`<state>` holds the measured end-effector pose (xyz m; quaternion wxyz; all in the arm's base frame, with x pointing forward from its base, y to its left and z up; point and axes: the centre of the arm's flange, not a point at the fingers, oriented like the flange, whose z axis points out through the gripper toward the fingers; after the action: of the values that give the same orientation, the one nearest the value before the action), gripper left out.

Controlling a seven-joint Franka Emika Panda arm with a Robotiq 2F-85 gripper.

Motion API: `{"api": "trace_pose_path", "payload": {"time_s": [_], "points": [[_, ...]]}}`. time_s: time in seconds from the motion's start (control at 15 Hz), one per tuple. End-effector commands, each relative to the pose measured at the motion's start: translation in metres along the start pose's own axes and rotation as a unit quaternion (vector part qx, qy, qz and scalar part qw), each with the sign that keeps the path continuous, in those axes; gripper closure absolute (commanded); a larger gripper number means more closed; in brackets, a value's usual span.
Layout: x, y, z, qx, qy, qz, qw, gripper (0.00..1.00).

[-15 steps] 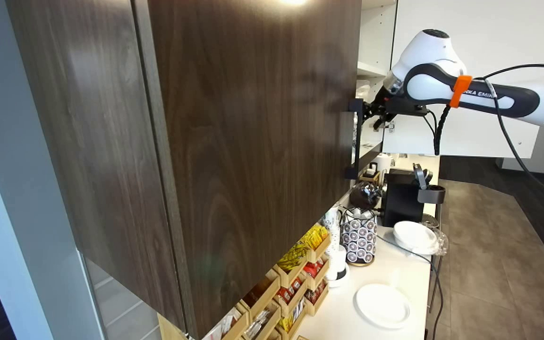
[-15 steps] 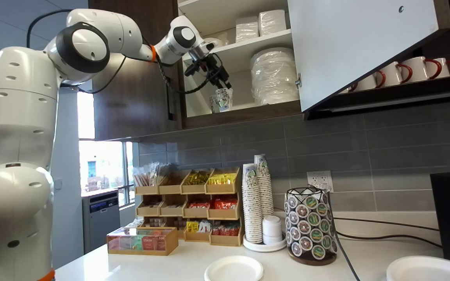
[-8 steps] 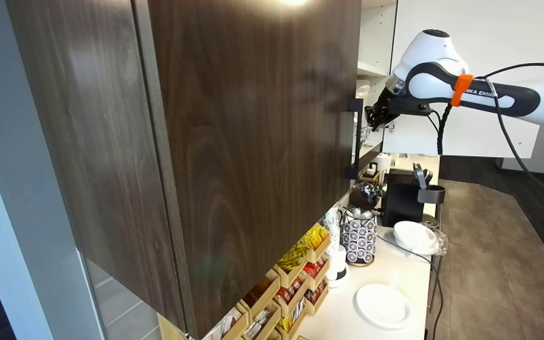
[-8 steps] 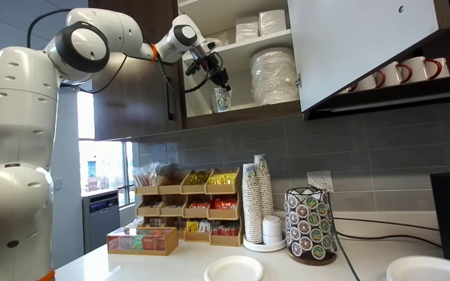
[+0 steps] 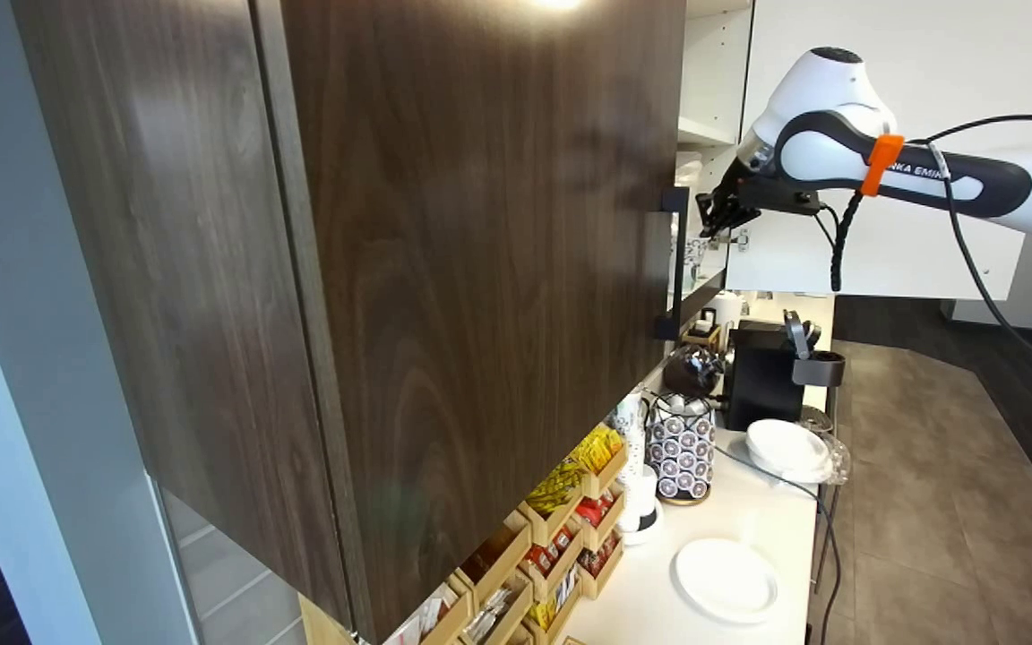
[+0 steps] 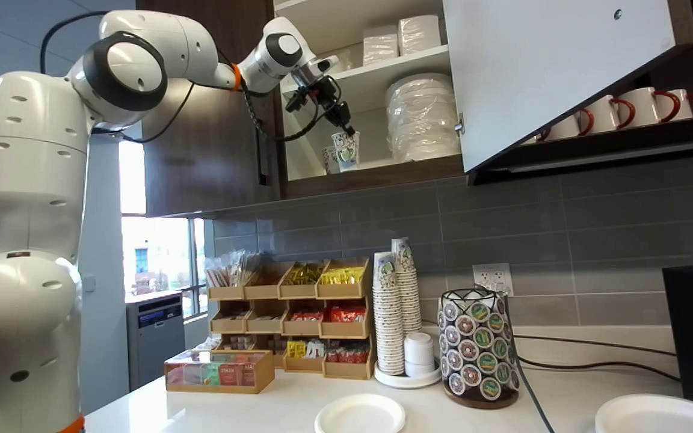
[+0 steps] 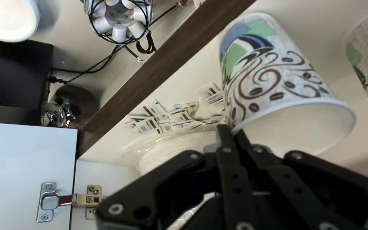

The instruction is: Stack the two cups in the open upper cabinet together

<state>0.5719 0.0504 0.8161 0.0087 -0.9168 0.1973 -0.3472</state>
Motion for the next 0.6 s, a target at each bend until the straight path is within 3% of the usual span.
{"api": "trace_pose_path", "payload": {"time_s": [0.0, 0.27, 0.53], "points": [[0.007, 0.000, -0.008, 0.010, 0.005, 0.031, 0.9995, 0.99], [0.024, -0.004, -0.041, 0.030, 0.032, 0.056, 0.9975, 0.99], [0.036, -0.018, -0.087, 0.078, 0.066, 0.070, 0.9924, 0.99]]}}
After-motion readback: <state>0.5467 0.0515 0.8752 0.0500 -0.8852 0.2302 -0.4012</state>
